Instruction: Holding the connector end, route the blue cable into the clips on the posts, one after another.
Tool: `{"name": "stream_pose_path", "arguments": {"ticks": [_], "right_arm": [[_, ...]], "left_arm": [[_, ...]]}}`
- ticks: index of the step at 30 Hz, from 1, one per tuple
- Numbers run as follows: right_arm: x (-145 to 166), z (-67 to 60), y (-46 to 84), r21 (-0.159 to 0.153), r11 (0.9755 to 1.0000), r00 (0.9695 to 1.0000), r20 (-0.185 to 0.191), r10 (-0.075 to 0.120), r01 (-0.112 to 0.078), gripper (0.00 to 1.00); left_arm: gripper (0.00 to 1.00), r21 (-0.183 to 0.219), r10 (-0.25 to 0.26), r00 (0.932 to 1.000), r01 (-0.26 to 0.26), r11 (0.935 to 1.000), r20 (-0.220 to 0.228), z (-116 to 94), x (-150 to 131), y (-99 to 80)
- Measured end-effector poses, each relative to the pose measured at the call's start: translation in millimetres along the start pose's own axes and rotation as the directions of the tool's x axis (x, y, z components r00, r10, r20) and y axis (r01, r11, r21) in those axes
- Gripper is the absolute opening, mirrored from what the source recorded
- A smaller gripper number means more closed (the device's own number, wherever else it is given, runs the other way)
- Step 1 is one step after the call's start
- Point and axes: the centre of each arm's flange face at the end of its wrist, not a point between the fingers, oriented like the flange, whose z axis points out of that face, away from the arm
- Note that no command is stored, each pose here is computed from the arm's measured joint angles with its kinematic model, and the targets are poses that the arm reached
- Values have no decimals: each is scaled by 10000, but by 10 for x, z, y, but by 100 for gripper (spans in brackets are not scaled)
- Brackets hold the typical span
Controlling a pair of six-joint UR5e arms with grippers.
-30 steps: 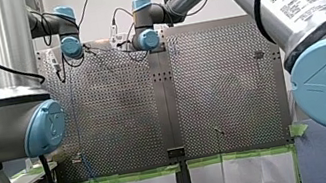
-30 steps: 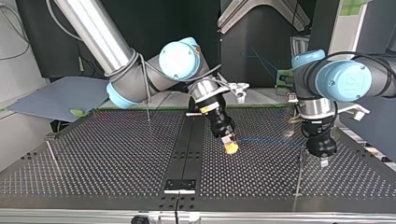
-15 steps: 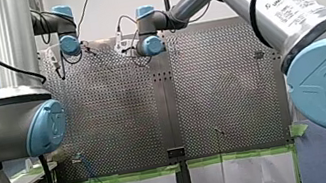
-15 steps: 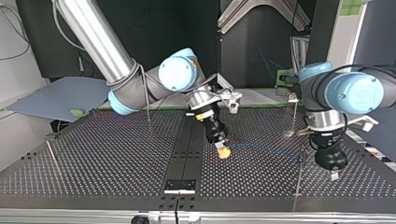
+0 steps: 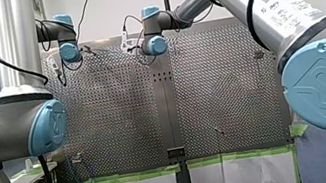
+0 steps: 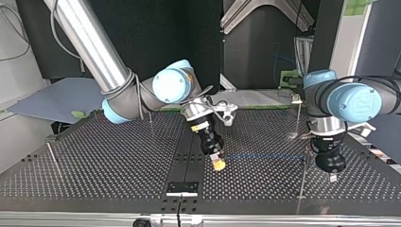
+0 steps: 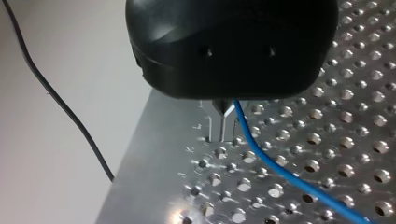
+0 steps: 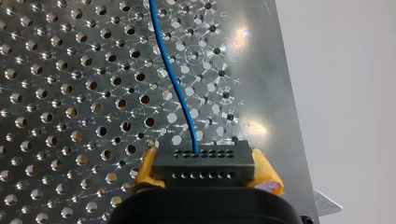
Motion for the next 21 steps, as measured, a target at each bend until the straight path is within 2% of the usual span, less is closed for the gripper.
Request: {"name": "stream_pose_path", "arguments": {"ticks": [7, 12, 21], "right_arm": [[-10, 40, 83, -24, 10000, 10000, -27, -14, 14, 0], [6, 59, 104, 44, 10000, 10000, -56, -21, 21, 0], [-6, 65, 119, 67, 10000, 10000, -32, -24, 24, 0]], "left_arm": [[0, 101, -266, 9995, 265, 9996, 138, 68, 14, 60], [0, 346, -614, 9977, 604, 9976, 291, 113, -9, 83], [0, 526, -707, 9971, 693, 9962, 271, 121, -7, 73]]}}
